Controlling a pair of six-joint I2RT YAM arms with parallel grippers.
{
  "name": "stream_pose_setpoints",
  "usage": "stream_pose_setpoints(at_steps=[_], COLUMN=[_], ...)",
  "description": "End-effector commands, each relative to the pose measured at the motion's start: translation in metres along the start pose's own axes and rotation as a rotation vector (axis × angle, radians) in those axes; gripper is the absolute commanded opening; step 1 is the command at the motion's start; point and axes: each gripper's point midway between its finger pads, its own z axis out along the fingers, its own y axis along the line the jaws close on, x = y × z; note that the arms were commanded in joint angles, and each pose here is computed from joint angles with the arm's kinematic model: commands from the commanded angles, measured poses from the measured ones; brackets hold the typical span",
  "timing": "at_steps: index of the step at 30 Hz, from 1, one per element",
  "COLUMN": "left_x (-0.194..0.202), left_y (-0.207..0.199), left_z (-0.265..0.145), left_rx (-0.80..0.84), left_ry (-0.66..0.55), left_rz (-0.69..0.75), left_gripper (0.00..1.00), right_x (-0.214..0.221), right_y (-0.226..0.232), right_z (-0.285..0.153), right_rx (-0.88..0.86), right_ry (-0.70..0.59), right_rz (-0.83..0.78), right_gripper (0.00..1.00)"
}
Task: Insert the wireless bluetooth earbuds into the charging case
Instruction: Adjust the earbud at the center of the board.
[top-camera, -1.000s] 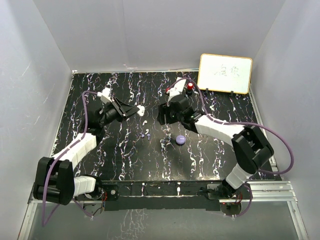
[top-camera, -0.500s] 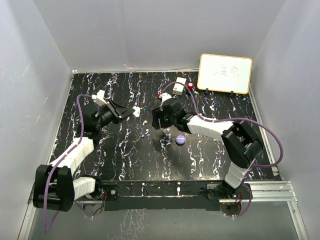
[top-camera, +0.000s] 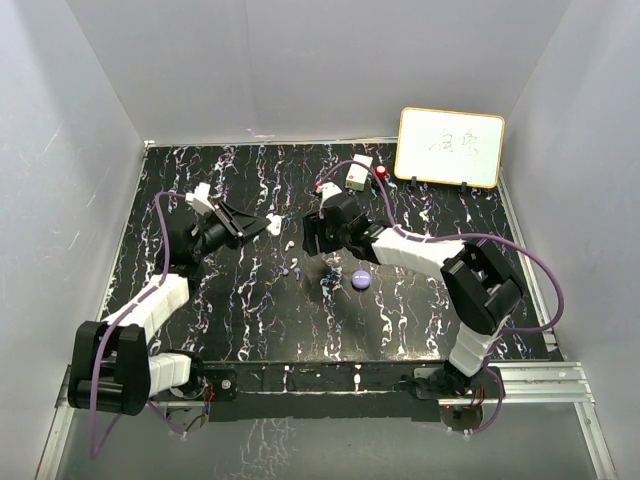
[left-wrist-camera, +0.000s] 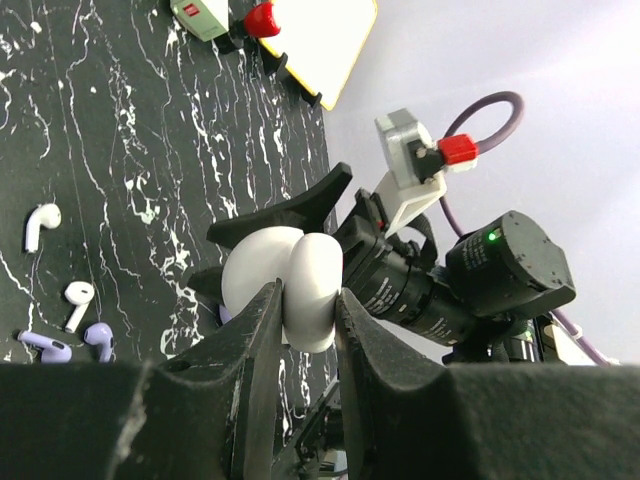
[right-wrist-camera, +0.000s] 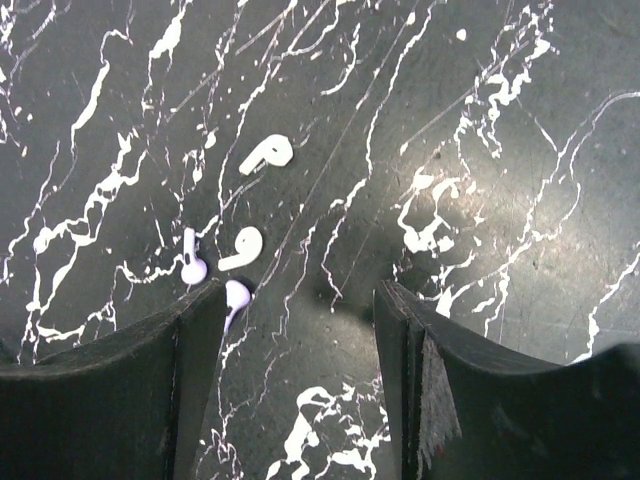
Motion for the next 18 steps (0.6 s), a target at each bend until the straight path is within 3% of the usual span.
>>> stream_pose_setpoints(at_steps=[1,18], left_x=[0.000,-0.003], left_y=[-0.003,-0.004], left_z=[-0.004,-0.009], left_rx=[0.051,0.073], left_ry=[0.012,0.029], left_rz=[-0.046,-0.057], left_gripper=[0.00,0.00], right_x=[-0.030,-0.008], right_y=[0.006,0.027], right_z=[0.007,0.038], right_rx=[-0.005,-0.035], right_ry=[-0.060,0.051], right_rz=[0.007,-0.034], right_gripper=[0.58,0.53])
